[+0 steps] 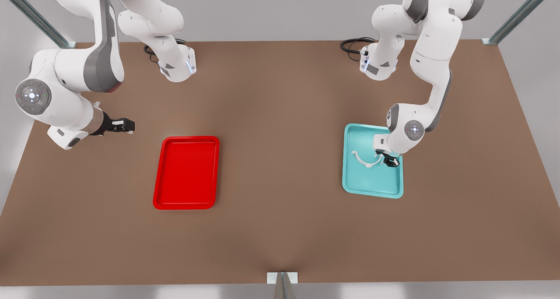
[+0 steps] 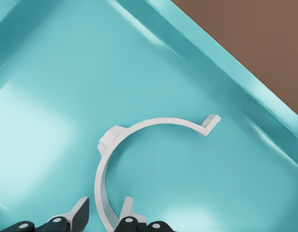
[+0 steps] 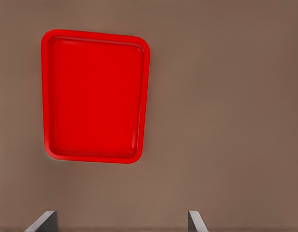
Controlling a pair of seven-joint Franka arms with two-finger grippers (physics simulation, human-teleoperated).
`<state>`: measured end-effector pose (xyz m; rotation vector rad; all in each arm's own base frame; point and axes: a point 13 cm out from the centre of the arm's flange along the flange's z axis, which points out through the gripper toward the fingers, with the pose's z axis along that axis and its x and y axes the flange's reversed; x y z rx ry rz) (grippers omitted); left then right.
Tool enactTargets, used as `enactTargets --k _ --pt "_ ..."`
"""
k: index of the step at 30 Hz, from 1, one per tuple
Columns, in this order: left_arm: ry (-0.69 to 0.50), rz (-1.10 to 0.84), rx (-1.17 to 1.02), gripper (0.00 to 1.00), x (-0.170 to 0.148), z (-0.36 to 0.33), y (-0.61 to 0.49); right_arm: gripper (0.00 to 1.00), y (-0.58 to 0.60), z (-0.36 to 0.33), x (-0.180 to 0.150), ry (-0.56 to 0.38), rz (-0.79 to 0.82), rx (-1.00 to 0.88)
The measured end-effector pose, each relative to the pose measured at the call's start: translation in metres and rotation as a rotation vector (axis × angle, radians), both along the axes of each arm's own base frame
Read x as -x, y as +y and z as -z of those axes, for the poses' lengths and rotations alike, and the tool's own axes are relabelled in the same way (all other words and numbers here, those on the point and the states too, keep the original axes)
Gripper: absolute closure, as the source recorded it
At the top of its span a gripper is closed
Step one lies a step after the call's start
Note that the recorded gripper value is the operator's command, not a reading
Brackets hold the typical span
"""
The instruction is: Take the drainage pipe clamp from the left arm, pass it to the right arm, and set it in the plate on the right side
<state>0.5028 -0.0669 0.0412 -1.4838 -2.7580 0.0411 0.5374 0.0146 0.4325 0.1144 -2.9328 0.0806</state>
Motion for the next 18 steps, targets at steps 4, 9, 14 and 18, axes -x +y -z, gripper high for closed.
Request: enactTargets --k 4,9,14,18 --pt "0.001 0.006 0.000 0.76 0.0003 0.0001 0.0003 0.00 -0.0001 0.0011 0.0002 0.001 -0.001 0.000" --pt "0.003 0.012 0.000 0.74 0.0004 0.0003 0.0003 0.00 -0.0003 0.0021 0.0010 0.004 -0.002 0.001" --pt "0.008 0.019 0.000 0.74 0.0011 0.0034 -0.0001 0.00 -0.0004 0.0030 0.0009 0.005 -0.002 0.001" --pt "0.011 0.022 -0.001 0.74 0.0018 0.0047 0.0000 0.00 -0.0004 0.0037 0.0008 0.005 -0.003 0.001"
